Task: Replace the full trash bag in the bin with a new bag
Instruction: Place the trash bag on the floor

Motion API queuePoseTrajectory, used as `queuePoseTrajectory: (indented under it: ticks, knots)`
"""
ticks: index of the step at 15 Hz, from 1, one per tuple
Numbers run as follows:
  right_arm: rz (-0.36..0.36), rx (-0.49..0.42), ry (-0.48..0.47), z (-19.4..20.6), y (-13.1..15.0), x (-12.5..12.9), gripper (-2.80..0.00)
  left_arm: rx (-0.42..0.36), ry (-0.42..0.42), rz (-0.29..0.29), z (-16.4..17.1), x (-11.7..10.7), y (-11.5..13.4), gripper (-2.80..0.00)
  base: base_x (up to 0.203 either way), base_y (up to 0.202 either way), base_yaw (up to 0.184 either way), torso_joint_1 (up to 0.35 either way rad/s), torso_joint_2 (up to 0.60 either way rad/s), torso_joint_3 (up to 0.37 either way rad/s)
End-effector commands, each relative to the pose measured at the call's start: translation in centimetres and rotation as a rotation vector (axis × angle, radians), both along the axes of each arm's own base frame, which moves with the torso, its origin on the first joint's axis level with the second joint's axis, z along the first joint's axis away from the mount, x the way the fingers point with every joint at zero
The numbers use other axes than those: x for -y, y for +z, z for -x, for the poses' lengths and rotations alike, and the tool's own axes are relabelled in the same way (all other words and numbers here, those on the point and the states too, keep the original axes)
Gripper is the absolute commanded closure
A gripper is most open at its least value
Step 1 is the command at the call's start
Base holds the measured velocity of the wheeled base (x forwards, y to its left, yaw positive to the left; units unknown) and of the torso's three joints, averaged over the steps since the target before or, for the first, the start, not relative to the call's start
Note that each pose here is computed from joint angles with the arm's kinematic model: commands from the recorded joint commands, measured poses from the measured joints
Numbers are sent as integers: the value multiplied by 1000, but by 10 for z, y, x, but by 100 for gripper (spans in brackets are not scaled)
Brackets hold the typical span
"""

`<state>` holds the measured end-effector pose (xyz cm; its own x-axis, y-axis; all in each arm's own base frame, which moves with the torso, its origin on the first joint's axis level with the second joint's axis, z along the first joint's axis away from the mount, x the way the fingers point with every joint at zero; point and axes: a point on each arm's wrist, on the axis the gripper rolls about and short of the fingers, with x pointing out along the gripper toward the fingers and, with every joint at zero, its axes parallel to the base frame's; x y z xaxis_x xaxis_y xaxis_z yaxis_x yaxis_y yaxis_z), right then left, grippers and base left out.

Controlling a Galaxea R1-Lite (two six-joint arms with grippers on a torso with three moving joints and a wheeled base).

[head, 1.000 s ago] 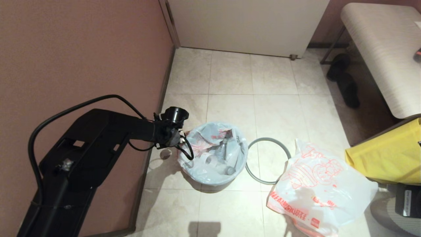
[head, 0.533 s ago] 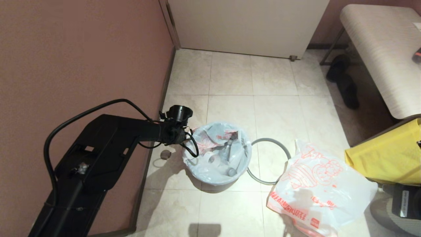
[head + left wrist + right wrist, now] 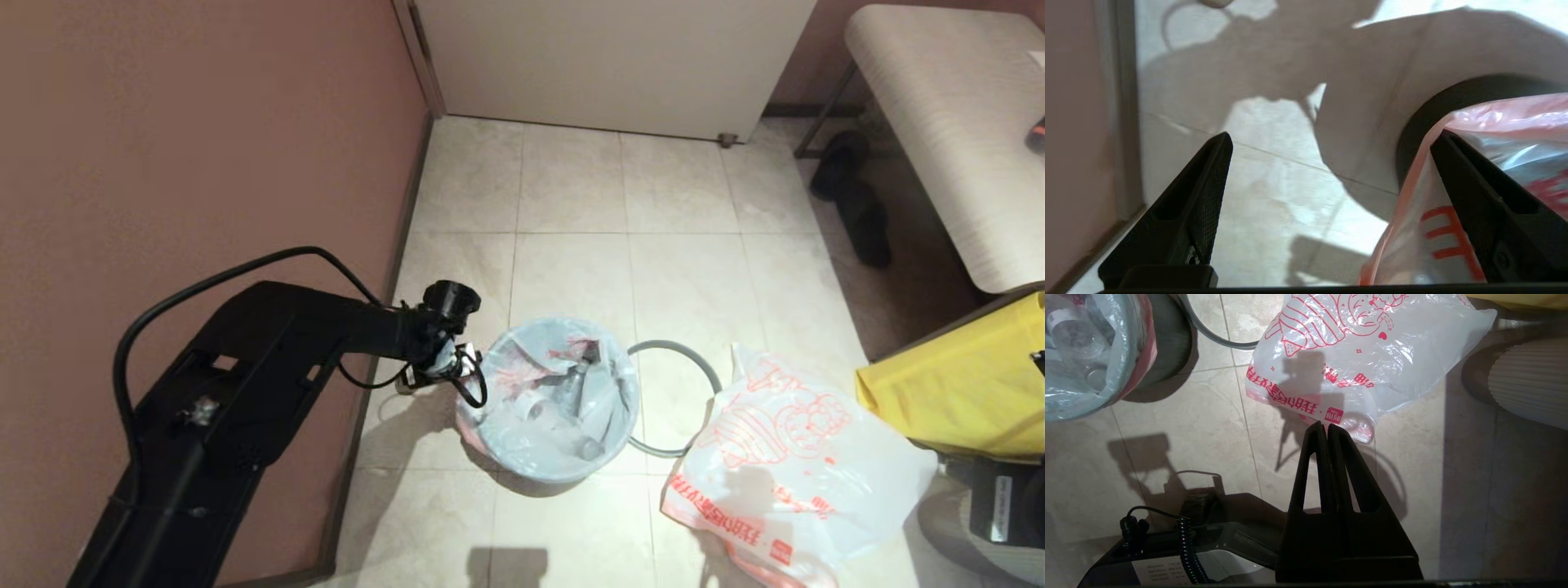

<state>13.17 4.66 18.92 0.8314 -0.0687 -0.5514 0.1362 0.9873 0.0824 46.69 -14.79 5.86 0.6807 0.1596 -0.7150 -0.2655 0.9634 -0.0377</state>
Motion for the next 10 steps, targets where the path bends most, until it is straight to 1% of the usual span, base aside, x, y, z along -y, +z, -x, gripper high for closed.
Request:
queuePoseTrajectory:
  ticks: [1,3,5,6,7,8,10]
  knots:
    - [3,-1,-3,0,0,0,0,33,-9,55,5,-2,20,-280,0,0,0,19,29,2]
    - [8,-5,-3,0,-1,0,0,20,-26,116,6,-6,23,-280,0,0,0,0,0,0]
    - [9,-9,-3,0,-1,0,0,5,-34,150,5,-8,20,-280,0,0,0,0,0,0]
    - [12,-13,-2,1,-2,0,0,-5,-40,187,5,-9,20,-280,0,0,0,0,0,0]
    - [15,-18,-1,1,-4,0,0,-21,-50,237,6,-8,20,-280,0,0,0,0,0,0]
    - [15,-17,3,2,-4,0,0,-59,-53,259,8,-9,17,-280,0,0,0,0,0,0]
    - [16,-15,21,2,-3,-3,0,-102,-49,258,9,-11,8,-280,0,0,0,0,0,0]
